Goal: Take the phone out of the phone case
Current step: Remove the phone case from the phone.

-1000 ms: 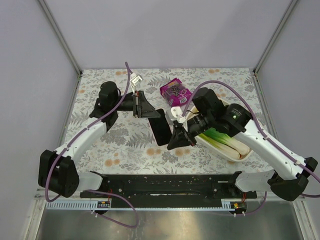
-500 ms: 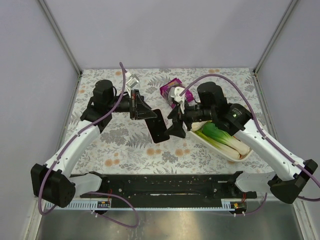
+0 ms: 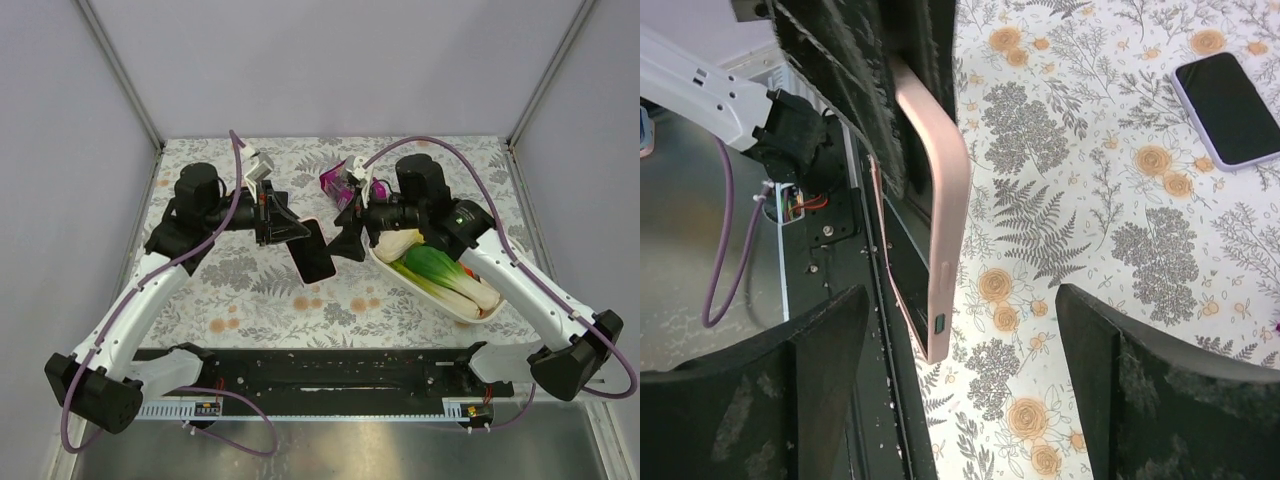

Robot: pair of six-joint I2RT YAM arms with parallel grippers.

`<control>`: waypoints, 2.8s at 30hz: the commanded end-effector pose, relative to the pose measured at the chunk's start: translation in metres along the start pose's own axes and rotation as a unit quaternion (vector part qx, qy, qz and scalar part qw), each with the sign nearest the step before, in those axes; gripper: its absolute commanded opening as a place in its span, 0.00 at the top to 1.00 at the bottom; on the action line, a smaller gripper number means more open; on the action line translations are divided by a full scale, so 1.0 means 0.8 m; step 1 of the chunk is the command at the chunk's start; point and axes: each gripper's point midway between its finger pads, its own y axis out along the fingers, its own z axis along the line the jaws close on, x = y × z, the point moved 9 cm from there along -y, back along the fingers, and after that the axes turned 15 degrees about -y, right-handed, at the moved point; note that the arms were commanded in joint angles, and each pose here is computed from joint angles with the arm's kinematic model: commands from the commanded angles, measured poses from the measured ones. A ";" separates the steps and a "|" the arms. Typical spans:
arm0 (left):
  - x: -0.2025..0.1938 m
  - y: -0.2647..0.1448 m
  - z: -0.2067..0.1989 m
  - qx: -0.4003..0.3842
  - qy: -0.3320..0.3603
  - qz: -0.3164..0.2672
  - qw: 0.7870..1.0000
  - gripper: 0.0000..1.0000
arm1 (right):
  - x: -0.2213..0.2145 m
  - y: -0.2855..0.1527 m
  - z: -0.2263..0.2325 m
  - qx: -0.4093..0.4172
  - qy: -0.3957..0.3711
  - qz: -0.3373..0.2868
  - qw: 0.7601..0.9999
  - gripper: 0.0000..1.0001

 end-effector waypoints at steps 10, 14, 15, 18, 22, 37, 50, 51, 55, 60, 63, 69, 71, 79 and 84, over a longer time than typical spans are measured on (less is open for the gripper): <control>0.061 -0.008 -0.048 -0.015 0.067 -0.072 0.995 1.00 | -0.033 0.015 -0.001 0.081 0.039 -0.064 0.994 0.17; 0.061 -0.005 -0.046 -0.023 0.056 -0.074 0.995 1.00 | -0.029 0.018 0.004 0.117 0.033 -0.084 0.989 0.19; 0.061 -0.003 -0.044 -0.026 0.052 -0.074 0.996 1.00 | -0.029 0.019 0.004 0.125 0.047 -0.084 0.988 0.19; 0.062 -0.001 -0.041 -0.035 0.034 -0.081 0.996 1.00 | -0.027 0.021 0.003 0.135 0.050 -0.089 0.985 0.22; 0.069 0.002 -0.043 -0.055 0.030 -0.099 0.993 1.00 | -0.033 0.029 0.002 0.153 0.063 -0.089 0.982 0.42; 0.025 -0.008 -0.026 -0.044 0.079 0.012 0.996 0.48 | -0.047 0.010 0.013 0.172 0.010 -0.023 0.985 1.00; 0.013 0.020 -0.014 -0.031 0.085 0.094 0.991 0.29 | -0.047 0.015 0.026 0.186 -0.030 0.019 0.982 1.00; 0.010 0.023 -0.012 -0.030 0.084 0.100 0.991 0.32 | -0.047 0.014 0.026 0.185 -0.031 0.019 0.982 1.00; 0.007 0.029 -0.009 -0.036 0.077 0.108 0.990 0.54 | -0.048 0.015 0.028 0.186 -0.034 0.021 0.982 1.00; 0.008 0.033 -0.012 -0.043 0.072 0.113 0.990 1.00 | -0.051 0.016 0.026 0.178 -0.034 0.025 0.983 1.00; 0.012 0.031 -0.013 -0.038 0.075 0.109 0.991 1.00 | -0.051 0.016 0.024 0.160 -0.031 0.030 0.986 0.95; 0.026 0.008 -0.017 -0.029 0.086 0.079 0.993 1.00 | -0.047 0.013 0.015 0.100 -0.008 0.033 0.994 0.46; 0.033 -0.004 -0.018 -0.024 0.094 0.060 0.993 1.00 | -0.044 0.011 0.012 0.085 -0.005 0.023 0.996 0.26; 0.056 -0.039 -0.041 -0.039 0.098 -0.054 0.993 1.00 | -0.029 0.003 -0.011 0.023 0.051 -0.045 0.997 0.16; 0.062 -0.041 -0.051 -0.044 0.091 -0.089 0.991 1.00 | -0.020 0.006 -0.021 0.050 0.094 -0.096 0.990 0.17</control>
